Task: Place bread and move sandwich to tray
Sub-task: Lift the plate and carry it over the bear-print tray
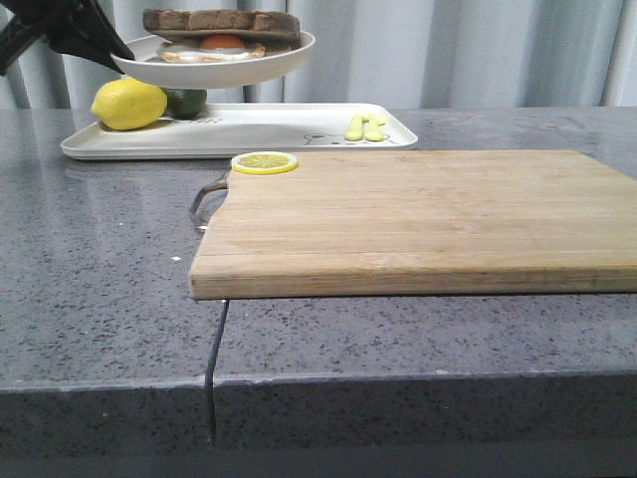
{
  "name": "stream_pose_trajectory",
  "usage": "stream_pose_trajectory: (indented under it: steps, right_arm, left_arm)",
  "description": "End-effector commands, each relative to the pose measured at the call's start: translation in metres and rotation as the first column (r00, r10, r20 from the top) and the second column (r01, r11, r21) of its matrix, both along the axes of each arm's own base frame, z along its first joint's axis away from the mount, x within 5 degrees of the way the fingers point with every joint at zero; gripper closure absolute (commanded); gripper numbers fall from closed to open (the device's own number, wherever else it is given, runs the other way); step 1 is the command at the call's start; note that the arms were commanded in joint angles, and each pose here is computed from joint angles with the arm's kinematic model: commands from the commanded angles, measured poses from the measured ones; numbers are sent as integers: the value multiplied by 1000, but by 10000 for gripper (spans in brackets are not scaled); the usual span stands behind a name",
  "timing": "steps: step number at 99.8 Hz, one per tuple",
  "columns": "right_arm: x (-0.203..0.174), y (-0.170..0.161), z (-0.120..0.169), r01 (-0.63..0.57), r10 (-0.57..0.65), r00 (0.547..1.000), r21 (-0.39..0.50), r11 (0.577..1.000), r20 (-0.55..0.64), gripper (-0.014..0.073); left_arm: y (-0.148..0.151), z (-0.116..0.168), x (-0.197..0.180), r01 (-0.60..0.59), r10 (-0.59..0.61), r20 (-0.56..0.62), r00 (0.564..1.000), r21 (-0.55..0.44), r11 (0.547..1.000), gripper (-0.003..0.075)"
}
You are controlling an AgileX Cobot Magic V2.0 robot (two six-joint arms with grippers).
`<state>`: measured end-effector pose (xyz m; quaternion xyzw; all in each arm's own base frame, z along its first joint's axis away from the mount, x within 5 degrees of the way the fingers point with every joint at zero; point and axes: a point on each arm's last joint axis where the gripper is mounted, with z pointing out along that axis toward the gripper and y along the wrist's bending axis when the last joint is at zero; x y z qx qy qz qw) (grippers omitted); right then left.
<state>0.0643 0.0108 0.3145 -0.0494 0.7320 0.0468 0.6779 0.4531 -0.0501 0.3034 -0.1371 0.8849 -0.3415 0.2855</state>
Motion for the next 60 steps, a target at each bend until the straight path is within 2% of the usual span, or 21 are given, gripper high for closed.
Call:
stream_pose_trajectory:
  steps: [1, 60]
  right_arm:
    - [0, -2, 14, 26, -27, 995, 4, 1000, 91, 65]
    - [0, -2, 13, 25, -25, 996, 3, 1000, 84, 65]
  left_arm:
    - [-4, 38, 3, -19, 28, 115, 993, -79, 997, 740]
    - [-4, 0, 43, -57, 64, 71, 995, -108, 993, 740]
